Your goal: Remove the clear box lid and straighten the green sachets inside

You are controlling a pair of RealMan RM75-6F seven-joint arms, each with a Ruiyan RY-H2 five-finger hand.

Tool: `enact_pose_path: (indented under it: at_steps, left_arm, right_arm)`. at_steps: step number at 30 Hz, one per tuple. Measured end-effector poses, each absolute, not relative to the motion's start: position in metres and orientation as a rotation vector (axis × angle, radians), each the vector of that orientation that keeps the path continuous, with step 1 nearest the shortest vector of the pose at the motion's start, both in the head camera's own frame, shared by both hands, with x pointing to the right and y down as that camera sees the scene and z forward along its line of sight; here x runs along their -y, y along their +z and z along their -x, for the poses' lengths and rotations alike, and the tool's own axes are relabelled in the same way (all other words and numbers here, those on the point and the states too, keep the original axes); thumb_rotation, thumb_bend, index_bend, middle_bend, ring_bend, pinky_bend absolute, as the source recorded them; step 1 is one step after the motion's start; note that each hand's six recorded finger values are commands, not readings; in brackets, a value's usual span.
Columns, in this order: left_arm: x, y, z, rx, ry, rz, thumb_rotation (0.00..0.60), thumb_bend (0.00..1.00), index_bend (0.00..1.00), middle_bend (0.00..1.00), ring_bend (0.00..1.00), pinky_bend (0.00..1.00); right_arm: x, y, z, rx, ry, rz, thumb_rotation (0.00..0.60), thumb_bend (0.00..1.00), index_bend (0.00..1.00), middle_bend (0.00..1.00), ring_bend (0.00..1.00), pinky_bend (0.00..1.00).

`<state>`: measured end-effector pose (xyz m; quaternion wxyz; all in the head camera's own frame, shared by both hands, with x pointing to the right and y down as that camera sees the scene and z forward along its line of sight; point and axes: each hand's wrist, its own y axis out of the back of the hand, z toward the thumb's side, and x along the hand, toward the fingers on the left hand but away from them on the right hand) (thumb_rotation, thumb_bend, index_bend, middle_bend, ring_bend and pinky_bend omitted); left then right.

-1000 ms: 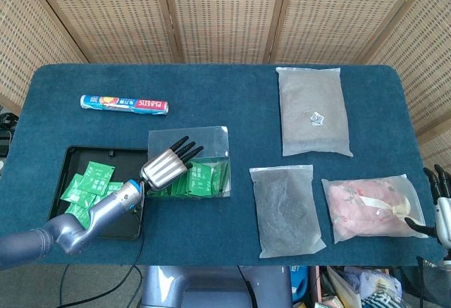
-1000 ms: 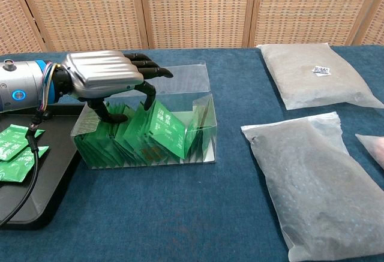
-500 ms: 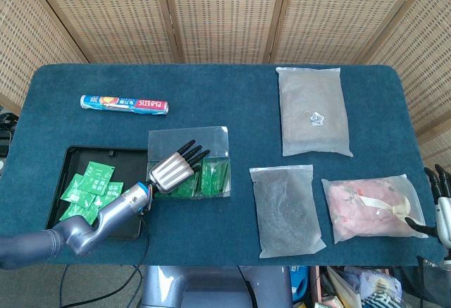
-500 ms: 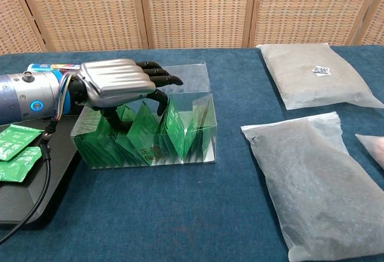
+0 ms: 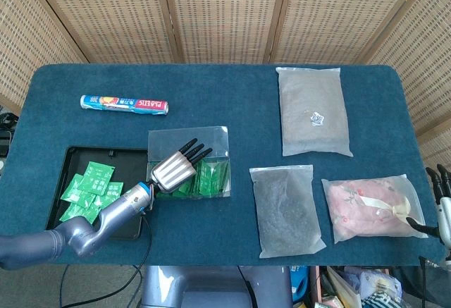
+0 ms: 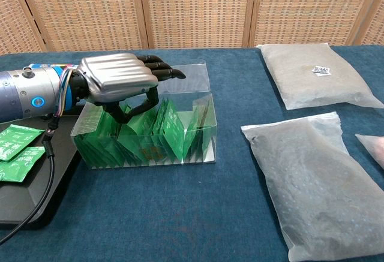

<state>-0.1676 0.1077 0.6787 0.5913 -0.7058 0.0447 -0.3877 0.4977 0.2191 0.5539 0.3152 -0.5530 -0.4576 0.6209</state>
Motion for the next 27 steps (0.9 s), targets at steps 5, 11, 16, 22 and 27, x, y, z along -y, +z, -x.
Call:
enact_pose_path:
  at_steps: [5, 11, 16, 22, 27]
  left_arm:
    - [-0.099, 0.664, 0.172, -0.147, -0.894, 1.636, 0.600, 0.52, 0.78, 0.00, 0.00, 0.00]
    - [-0.088, 0.644, 0.179, -0.200, -0.889, 1.632, 0.600, 0.52, 0.79, 0.00, 0.00, 0.00]
    - [-0.080, 0.624, 0.186, -0.243, -0.879, 1.624, 0.600, 0.52, 0.79, 0.00, 0.00, 0.00]
    - [-0.069, 0.601, 0.195, -0.299, -0.872, 1.609, 0.600, 0.53, 0.79, 0.00, 0.00, 0.00]
    - [-0.060, 0.579, 0.210, -0.355, -0.873, 1.592, 0.600, 0.53, 0.79, 0.00, 0.00, 0.00]
  right_arm:
    - [-0.219, 0.553, -0.497, 1.206, 1.632, 1.457, 0.600, 0.00, 0.00, 0.00, 0.00, 0.00]
    - [-0.219, 0.552, -0.496, 1.208, 1.626, 1.458, 0.600, 0.00, 0.00, 0.00, 0.00, 0.00]
    - [-0.220, 0.552, -0.495, 1.204, 1.622, 1.462, 0.600, 0.00, 0.00, 0.00, 0.00, 0.00]
    - [-0.220, 0.551, -0.493, 1.200, 1.617, 1.463, 0.600, 0.00, 0.00, 0.00, 0.00, 0.00]
    - [-0.220, 0.551, -0.491, 1.196, 1.610, 1.467, 0.600, 0.00, 0.00, 0.00, 0.00, 0.00]
